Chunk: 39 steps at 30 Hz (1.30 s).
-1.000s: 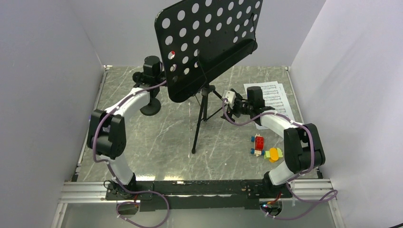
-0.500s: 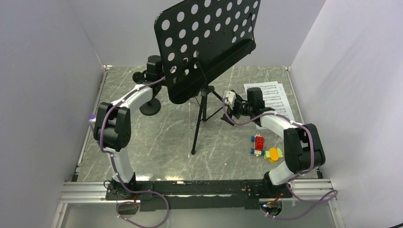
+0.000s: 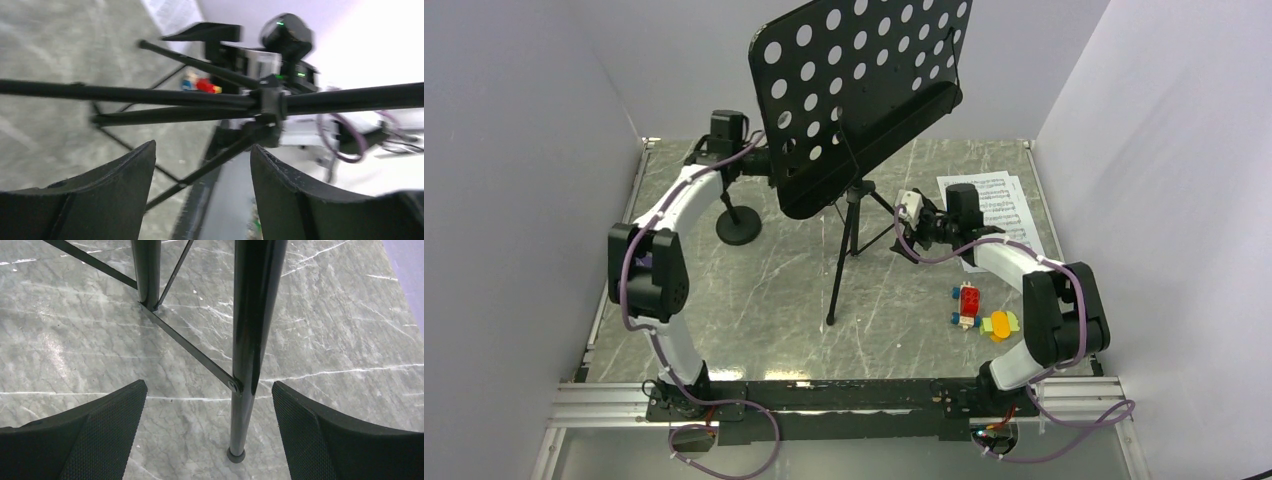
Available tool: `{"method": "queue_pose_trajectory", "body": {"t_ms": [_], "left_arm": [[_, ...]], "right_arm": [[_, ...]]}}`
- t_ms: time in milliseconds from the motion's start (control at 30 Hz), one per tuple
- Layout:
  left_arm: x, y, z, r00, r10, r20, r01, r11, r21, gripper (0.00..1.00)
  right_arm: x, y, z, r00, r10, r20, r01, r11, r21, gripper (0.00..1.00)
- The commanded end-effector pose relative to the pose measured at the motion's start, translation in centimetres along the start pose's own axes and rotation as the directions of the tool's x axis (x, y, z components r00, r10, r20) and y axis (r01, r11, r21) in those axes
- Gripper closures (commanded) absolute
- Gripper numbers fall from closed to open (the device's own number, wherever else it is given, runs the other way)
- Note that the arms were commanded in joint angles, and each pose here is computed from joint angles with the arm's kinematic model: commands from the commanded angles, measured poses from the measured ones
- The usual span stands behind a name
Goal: Pack up the instrument practice props
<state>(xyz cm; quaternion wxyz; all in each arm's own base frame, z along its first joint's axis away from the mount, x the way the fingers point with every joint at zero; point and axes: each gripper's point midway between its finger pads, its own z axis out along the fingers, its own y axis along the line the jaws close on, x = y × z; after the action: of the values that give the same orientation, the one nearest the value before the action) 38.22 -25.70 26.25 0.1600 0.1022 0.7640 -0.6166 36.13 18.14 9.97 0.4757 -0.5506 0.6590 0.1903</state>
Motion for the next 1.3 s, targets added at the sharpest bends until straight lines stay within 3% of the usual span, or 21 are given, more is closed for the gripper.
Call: {"method": "queue_pose_trajectory", "body": {"t_ms": [0,100,200,267,333,400,500,633,767,833,933,1000,1100,1267], "left_arm": [[-0.9,2.3,-4.3,0.947,0.319,0.041,-0.296,0.916,-0.272,0.28],[-0.9,1.9,-5.6,0.864,0.5,0.061,-0.453,0.824,-0.339,0.27],[-0.9,0.7,-5.8,0.723,0.68,0.12,-0.607,0.709,-0.36,0.26],[-0.8,0.5,-5.4,0.654,0.747,0.117,-0.672,0.646,-0.362,0.25],[-0.1,0.4,-4.6,0.641,0.764,0.077,-0.705,0.625,-0.335,0.26],[0.6,-0.1,-4.0,0.565,0.825,0.028,-0.779,0.544,-0.313,0.26],[2.3,-0.4,-3.4,0.415,0.906,-0.077,-0.879,0.378,-0.292,0.27],[4.9,1.5,-3.8,0.144,0.966,-0.216,-0.954,0.077,-0.289,0.28],[5.5,1.6,-4.9,-0.197,0.936,-0.292,-0.895,-0.294,-0.337,0.28],[5.1,1.0,-4.8,-0.293,0.899,-0.325,-0.841,-0.404,-0.36,0.29],[3.7,-1.4,-4.5,-0.405,0.843,-0.354,-0.742,-0.529,-0.411,0.4],[2.9,-3.5,-4.2,-0.505,0.783,-0.363,-0.656,-0.621,-0.429,0.5],[1.9,-6.7,-3.9,-0.613,0.698,-0.37,-0.53,-0.711,-0.462,0.48],[1.9,-9.5,-2.4,-0.712,0.603,-0.359,-0.441,-0.782,-0.439,0.41]], "right_arm": [[-2.9,-1.8,-1.3,0.996,-0.071,0.047,0.069,0.997,0.045,0.02],[-3.1,-2.2,-1.5,0.996,-0.081,0.046,0.078,0.995,0.059,0.02],[-3.4,-2.3,-1.7,0.994,-0.096,0.051,0.093,0.994,0.06,0.02],[-3.5,-2.2,-1.8,0.993,-0.105,0.051,0.102,0.993,0.062,0.02],[-3.5,-2.3,-2.0,0.993,-0.11,0.046,0.107,0.992,0.069,0.02],[-3.4,-2.1,-2.2,0.993,-0.112,0.045,0.109,0.992,0.07,0.02],[-3.1,-1.5,-2.4,0.993,-0.11,0.044,0.107,0.992,0.068,0.02],[-3.0,-0.8,-2.7,0.992,-0.111,0.051,0.108,0.992,0.069,0.02],[-2.8,-0.5,-2.8,0.992,-0.112,0.049,0.109,0.992,0.071,0.02],[-2.9,-0.5,-3.0,0.992,-0.113,0.046,0.11,0.991,0.071,0.02],[-3.0,-0.4,-3.2,0.992,-0.115,0.041,0.112,0.991,0.069,0.02],[-2.9,-0.4,-3.2,0.992,-0.118,0.038,0.115,0.991,0.07,0.02],[-2.8,-0.4,-3.2,0.993,-0.11,0.035,0.108,0.992,0.069,0.02],[-2.8,-0.3,-3.1,0.994,-0.099,0.039,0.096,0.993,0.065,0.02]]}}
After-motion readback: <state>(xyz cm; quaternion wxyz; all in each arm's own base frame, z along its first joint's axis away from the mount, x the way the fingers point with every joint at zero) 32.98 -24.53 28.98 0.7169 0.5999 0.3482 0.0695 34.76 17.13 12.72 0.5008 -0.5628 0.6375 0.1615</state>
